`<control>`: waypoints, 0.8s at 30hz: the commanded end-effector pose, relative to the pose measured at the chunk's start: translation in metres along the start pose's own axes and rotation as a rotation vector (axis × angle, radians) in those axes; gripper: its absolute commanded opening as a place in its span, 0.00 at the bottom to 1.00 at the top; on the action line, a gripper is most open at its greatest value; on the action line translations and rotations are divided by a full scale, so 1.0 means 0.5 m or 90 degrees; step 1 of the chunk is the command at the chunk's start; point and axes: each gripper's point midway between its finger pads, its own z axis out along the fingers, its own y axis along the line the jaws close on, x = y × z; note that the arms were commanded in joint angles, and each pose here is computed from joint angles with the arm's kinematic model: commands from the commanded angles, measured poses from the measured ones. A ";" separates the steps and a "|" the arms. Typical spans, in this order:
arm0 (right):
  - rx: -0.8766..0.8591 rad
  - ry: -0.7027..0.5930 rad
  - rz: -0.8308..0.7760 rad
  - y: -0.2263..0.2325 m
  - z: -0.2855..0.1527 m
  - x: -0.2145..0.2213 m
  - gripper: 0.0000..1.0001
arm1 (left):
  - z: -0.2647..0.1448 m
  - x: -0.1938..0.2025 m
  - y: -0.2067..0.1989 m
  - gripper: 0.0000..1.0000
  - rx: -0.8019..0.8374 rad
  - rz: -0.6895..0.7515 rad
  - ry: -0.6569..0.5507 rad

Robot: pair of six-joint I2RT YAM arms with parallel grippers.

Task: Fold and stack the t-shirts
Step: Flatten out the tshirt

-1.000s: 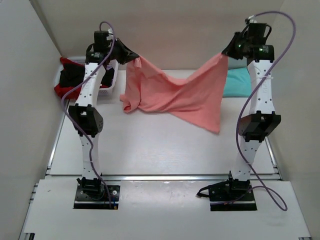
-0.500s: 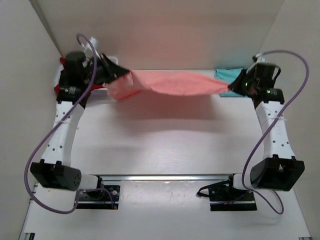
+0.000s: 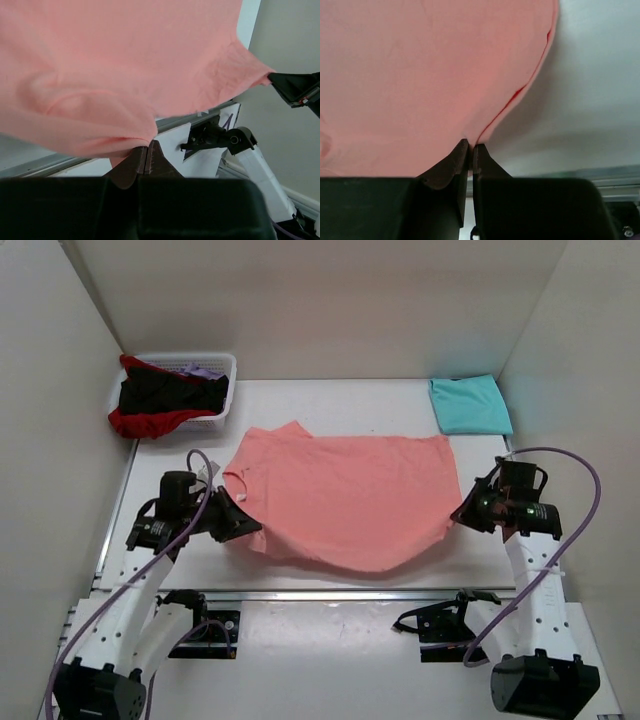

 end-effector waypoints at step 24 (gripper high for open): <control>-0.125 -0.295 -0.119 0.246 -0.078 -0.418 0.00 | -0.151 -0.446 -0.438 0.00 0.203 0.235 -0.341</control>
